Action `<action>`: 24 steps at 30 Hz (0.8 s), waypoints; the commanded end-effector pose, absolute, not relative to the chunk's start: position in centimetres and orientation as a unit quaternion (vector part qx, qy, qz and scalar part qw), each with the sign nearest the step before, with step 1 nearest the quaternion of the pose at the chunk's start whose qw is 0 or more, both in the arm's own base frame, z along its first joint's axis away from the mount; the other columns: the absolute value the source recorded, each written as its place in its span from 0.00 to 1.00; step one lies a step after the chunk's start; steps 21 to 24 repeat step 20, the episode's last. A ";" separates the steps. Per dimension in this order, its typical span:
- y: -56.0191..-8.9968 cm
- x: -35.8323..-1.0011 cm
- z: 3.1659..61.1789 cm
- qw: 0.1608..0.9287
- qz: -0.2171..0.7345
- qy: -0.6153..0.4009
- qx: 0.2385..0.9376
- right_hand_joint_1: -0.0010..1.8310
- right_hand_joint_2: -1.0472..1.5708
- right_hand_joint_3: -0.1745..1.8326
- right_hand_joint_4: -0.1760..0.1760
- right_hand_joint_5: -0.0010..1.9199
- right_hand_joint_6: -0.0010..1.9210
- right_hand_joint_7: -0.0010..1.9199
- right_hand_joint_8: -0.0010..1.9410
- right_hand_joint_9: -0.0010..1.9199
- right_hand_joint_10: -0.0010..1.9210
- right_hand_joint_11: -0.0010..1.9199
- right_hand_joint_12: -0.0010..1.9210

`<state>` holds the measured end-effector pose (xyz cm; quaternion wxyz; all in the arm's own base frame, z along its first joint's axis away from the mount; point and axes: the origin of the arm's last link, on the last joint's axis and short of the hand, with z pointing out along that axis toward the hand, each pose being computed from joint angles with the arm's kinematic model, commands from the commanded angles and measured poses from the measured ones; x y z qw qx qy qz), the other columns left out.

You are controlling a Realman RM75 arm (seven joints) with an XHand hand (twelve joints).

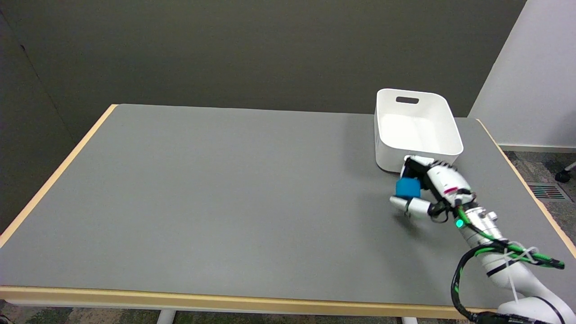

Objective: Pick up blue wooden cube.

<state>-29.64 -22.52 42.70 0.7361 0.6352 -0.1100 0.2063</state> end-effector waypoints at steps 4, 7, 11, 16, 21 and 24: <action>-19.2 -17.9 49.9 0.640 0.565 -0.016 0.521 0.62 0.77 0.44 0.42 0.31 0.92 0.42 0.77 0.44 0.90 0.37 1.00; -17.8 -16.8 51.6 0.603 0.632 -0.010 0.487 0.62 0.77 0.44 0.41 0.31 0.92 0.41 0.77 0.44 0.90 0.36 1.00; -16.1 -15.9 53.6 0.586 0.666 0.014 0.461 0.62 0.78 0.42 0.43 0.31 0.92 0.41 0.77 0.43 0.89 0.30 1.00; -12.8 -15.6 55.6 0.597 0.677 0.072 0.424 0.61 0.80 0.37 0.45 0.30 0.91 0.40 0.76 0.42 0.88 0.22 1.00; -9.3 -16.0 56.9 0.589 0.700 0.109 0.389 0.61 0.80 0.37 0.45 0.30 0.92 0.40 0.76 0.42 0.88 0.22 1.00; -9.3 -16.0 56.9 0.589 0.700 0.109 0.389 0.61 0.80 0.37 0.45 0.30 0.92 0.40 0.76 0.42 0.88 0.22 1.00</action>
